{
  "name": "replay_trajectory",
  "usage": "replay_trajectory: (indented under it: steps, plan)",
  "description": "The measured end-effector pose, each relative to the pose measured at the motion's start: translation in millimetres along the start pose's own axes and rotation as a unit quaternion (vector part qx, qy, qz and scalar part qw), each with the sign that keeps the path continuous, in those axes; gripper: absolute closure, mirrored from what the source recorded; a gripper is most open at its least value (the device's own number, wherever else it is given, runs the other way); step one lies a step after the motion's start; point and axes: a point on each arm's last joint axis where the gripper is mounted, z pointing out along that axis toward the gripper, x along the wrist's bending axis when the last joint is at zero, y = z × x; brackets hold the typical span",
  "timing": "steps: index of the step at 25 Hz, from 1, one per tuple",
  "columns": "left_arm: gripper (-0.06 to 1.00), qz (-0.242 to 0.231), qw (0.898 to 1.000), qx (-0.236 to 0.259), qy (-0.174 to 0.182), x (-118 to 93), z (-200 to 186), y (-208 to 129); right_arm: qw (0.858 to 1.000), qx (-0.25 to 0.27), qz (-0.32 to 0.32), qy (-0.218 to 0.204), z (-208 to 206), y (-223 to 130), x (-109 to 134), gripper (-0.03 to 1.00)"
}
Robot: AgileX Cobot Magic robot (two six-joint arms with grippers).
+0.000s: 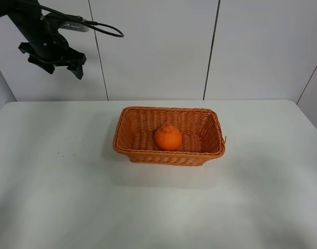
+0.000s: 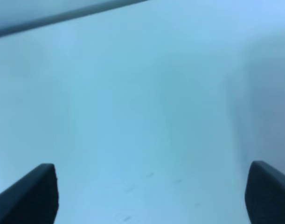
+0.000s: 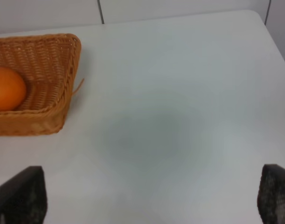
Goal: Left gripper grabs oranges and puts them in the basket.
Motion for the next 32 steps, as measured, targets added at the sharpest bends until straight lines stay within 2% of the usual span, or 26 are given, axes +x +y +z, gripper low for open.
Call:
replay_trajectory:
  steps: [5,9,20,26,32]
  plan:
    - [0.04,-0.033,0.999,0.034,0.022,39,-1,-22,1.0,0.0,0.0,0.0,0,0,0,0.27]
    - [0.04,-0.046,0.998,0.037,0.031,54,-12,-35,1.0,0.0,0.0,0.0,0,0,0,0.27]
    - [0.04,-0.048,0.998,-0.006,0.037,48,-85,-69,1.0,0.0,0.0,0.0,0,0,0,0.27]
    - [0.04,-0.045,0.998,-0.026,0.041,39,-125,-113,1.0,0.0,0.0,0.0,0,0,0,0.27]
    - [0.04,-0.045,0.996,-0.068,0.048,26,-165,-169,1.0,0.0,0.0,0.0,0,0,0,0.27]
